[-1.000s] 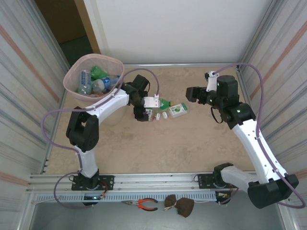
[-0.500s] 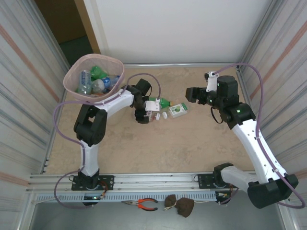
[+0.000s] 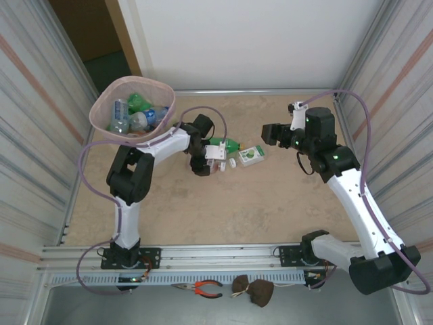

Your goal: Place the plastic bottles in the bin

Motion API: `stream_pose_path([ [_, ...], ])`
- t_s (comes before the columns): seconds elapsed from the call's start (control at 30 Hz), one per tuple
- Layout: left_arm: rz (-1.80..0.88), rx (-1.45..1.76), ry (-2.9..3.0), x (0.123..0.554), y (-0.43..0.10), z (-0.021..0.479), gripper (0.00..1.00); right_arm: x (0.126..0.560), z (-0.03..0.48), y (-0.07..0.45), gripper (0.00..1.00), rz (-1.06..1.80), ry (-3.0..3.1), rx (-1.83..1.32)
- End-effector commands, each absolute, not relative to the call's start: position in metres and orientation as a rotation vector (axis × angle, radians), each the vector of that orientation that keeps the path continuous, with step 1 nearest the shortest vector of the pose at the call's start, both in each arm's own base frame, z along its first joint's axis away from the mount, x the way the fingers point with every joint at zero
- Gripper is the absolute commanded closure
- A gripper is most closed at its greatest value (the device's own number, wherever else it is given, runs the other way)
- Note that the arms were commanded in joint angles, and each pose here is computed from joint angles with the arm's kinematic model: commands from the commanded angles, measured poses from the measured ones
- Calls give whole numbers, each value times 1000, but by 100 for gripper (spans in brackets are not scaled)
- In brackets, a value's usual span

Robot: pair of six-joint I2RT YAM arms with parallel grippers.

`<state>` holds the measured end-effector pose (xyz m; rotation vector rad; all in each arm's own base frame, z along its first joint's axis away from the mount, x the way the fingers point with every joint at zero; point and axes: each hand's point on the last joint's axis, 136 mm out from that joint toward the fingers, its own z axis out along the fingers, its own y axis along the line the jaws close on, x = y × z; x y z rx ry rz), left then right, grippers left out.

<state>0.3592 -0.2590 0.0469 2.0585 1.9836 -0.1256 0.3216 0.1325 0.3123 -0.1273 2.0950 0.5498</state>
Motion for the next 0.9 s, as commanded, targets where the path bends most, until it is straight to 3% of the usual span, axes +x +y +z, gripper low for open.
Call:
stream_pose_path([
  [0.0,-180,2085,2008,346,-260,35,25,319,319,132,19,586,2070,-101],
  [0.43,-173,2081,2010,343,-262,38,43,315,323,131,20,594,2054,-100],
  [0.67,-169,2080,1995,337,-266,52,45,312,328,131,20,600,2039,-97],
  [0.87,-188,2007,1926,334,-278,100,45,312,328,131,20,604,2039,-95],
])
